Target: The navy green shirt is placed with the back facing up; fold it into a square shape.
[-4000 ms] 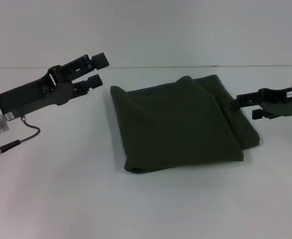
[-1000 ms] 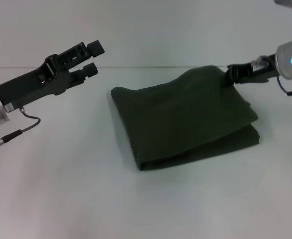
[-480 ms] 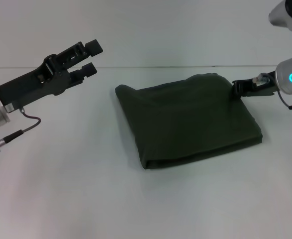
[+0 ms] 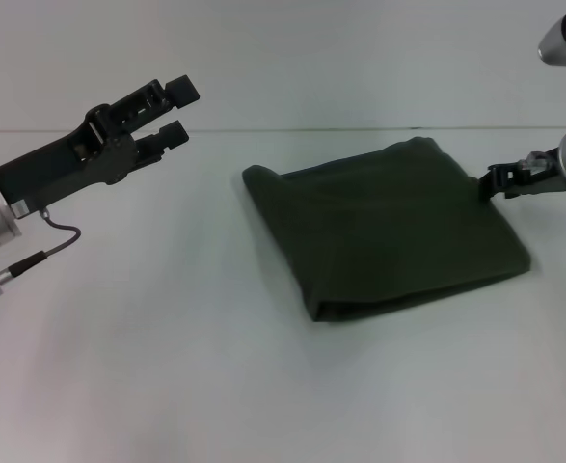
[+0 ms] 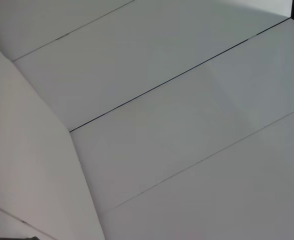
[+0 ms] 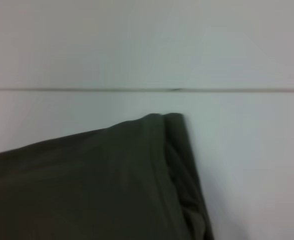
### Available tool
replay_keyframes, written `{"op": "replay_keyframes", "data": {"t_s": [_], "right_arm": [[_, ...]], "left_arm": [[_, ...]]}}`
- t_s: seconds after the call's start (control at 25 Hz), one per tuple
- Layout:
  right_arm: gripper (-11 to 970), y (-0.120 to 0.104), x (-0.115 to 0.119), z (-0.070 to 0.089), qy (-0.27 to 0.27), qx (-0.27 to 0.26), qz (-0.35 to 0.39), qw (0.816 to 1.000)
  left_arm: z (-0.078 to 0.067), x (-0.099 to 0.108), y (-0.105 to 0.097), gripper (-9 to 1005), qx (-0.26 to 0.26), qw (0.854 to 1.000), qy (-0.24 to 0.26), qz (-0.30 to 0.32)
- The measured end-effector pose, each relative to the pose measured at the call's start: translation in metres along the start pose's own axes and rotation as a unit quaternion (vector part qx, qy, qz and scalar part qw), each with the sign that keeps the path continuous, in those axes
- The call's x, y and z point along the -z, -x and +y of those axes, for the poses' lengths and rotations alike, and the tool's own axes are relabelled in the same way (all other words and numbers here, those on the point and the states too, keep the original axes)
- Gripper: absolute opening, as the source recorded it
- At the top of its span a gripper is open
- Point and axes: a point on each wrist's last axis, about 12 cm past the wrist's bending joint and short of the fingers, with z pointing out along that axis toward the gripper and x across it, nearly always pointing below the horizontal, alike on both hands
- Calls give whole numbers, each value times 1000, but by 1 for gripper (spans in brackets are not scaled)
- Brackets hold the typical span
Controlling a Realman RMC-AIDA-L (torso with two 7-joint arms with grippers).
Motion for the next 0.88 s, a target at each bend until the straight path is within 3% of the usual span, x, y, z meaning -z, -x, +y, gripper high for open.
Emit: {"op": "replay_keyframes", "data": {"t_s": [0.12, 0.24, 0.44, 0.52, 0.72, 0.88], "right_arm": [[284, 4, 5, -8, -9, -14, -9, 1000], [403, 12, 18, -14, 16, -35, -30, 999], [587, 13, 41, -24, 75, -63, -53, 994], [587, 11, 52, -33, 125, -86, -59, 987], [588, -14, 84, -68, 287, -146, -114, 940], [589, -57, 96, -96, 346, -182, -173, 904]], "left_arm": [[-1, 0, 0, 938, 0, 1000, -5, -2], [-1, 1, 0, 938, 1, 1000, -5, -4], [0, 3, 0, 939, 2, 1000, -3, -1], [-1, 5, -1, 938, 6, 1000, -5, 10], [-4, 18, -13, 938, 32, 996, -16, 76], [3, 24, -37, 939, 82, 991, 0, 109]]}}
